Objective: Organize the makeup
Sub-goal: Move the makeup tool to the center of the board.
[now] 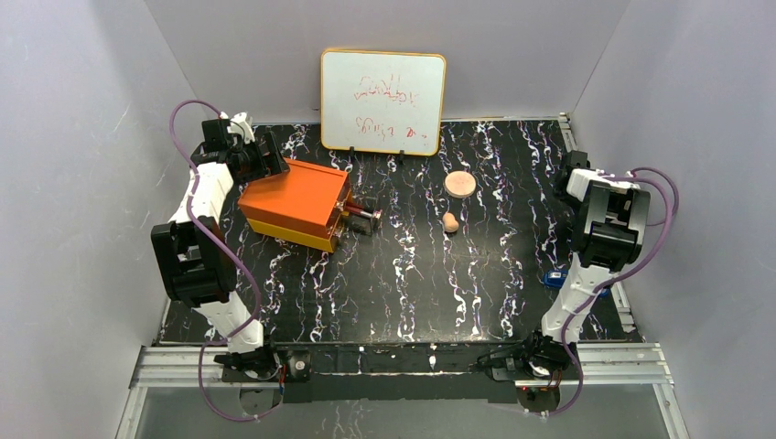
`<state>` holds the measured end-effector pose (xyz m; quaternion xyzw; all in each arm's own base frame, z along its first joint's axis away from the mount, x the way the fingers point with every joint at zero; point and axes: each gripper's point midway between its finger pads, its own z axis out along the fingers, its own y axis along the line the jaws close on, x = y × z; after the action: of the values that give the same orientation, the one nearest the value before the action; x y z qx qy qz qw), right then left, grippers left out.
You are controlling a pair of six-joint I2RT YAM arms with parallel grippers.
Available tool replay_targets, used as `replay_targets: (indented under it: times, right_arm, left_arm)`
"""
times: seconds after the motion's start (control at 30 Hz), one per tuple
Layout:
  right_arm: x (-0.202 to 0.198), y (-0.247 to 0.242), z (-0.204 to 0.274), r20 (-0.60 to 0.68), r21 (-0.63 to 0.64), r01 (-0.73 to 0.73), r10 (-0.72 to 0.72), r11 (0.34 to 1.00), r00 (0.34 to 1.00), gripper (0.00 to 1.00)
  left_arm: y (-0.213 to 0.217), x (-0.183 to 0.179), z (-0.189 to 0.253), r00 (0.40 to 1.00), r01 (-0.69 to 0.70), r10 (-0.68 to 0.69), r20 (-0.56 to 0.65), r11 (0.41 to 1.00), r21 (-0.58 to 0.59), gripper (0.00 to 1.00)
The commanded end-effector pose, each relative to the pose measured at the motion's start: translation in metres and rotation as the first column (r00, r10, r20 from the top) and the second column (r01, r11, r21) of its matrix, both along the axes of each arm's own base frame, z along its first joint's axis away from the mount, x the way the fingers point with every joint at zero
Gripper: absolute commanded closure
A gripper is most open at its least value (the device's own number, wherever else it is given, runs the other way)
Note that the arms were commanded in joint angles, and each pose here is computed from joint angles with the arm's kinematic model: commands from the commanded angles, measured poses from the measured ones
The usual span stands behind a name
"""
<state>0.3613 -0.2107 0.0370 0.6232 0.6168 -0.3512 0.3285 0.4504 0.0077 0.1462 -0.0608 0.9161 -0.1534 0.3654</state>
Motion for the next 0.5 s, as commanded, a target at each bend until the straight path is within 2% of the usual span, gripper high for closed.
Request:
replay_targets:
  times: [0.0, 0.2, 0.47]
  right_arm:
    - [0.004, -0.003, 0.007, -0.025, -0.01, 0.011, -0.011, 1.0, 1.0, 0.47]
    - [0.005, 0.009, -0.008, -0.046, 0.093, 0.006, -0.002, 0.996, 0.999, 0.47]
    - [-0.016, 0.026, -0.029, -0.109, 0.187, 0.113, -0.093, 0.976, 0.99, 0.49]
  left_arm:
    - [-0.02, -0.047, -0.058, 0.963, 0.065, -0.066, -0.26, 0.998, -0.012, 0.04]
    - [-0.02, -0.048, -0.058, 0.963, 0.065, -0.065, -0.26, 0.998, -0.009, 0.04]
    - [-0.02, -0.049, -0.055, 0.966, 0.064, -0.064, -0.252, 0.998, -0.008, 0.04]
